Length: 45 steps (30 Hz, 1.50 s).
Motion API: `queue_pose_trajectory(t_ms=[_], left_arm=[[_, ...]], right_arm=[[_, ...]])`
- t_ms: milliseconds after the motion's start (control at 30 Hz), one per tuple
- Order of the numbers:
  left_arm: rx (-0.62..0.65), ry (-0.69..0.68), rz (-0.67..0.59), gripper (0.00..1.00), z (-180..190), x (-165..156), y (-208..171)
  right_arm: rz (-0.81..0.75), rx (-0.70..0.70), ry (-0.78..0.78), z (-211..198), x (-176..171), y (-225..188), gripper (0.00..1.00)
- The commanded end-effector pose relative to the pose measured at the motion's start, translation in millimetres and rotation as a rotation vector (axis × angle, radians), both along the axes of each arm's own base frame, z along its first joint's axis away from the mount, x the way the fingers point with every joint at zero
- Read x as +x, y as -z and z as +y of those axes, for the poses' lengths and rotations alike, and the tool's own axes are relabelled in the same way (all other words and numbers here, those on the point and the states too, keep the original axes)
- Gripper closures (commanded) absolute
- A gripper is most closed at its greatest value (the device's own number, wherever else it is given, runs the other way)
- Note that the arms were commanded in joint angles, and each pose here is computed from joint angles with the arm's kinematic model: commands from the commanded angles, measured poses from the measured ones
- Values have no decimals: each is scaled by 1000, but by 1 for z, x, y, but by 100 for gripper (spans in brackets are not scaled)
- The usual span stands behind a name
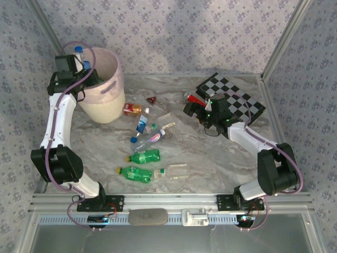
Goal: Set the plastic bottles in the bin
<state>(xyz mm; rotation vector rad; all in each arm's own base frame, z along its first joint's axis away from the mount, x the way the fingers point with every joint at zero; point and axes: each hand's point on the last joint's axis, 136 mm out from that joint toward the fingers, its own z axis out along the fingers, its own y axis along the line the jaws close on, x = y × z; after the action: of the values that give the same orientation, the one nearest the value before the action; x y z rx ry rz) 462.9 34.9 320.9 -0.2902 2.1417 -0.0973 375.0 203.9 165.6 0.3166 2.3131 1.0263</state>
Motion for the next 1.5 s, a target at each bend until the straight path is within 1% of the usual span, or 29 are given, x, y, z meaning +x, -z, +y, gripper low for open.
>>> queue_pose_trajectory(t_ms=[0,67,133,300,467,567,667,767,867,933,1067,1200,1333,1467], left_arm=[[-36,-5,50,30,1,-4,7],[-44,-4,45,19,0,-5,4],[-54,2,33,11,-2,-6,-1],[-98,34,-37,0,-12,-14,-26],[-142,120,-138,0,-42,-29,-58],[-141,195,-178,0,-71,-41,-69],[-154,289,-188,0,-109,-52,-67],[-184,364,-173,0,-144,-62,-52],[-227,412,-154,0,-172,-72,-30],[-254,429,-133,0,-185,-77,-12],[-284,421,-90,0,-193,-81,17],[-274,398,-48,0,-189,-84,39],[-243,375,-21,0,-182,-88,53],[-224,344,-15,0,-174,-91,61]], right_arm=[[-41,-34,10,-7,0,-13,1],[-42,-42,8,-8,-1,-13,1],[-40,-50,8,-8,-1,-11,1],[-46,-70,-6,-8,-3,-11,1],[-51,-120,-49,-6,-7,-11,1],[-59,-158,-94,1,-14,-10,1],[-115,-230,-211,17,-25,-12,1],[-165,-291,-357,39,-45,-12,1],[-250,-378,-569,67,-80,-8,1],[-338,-464,-721,83,-110,-3,1],[-483,-617,-969,106,-163,17,1],[-529,-663,-1137,119,-203,38,1],[-542,-734,-1246,118,-228,56,1],[-559,-803,-1311,116,-239,68,1]])
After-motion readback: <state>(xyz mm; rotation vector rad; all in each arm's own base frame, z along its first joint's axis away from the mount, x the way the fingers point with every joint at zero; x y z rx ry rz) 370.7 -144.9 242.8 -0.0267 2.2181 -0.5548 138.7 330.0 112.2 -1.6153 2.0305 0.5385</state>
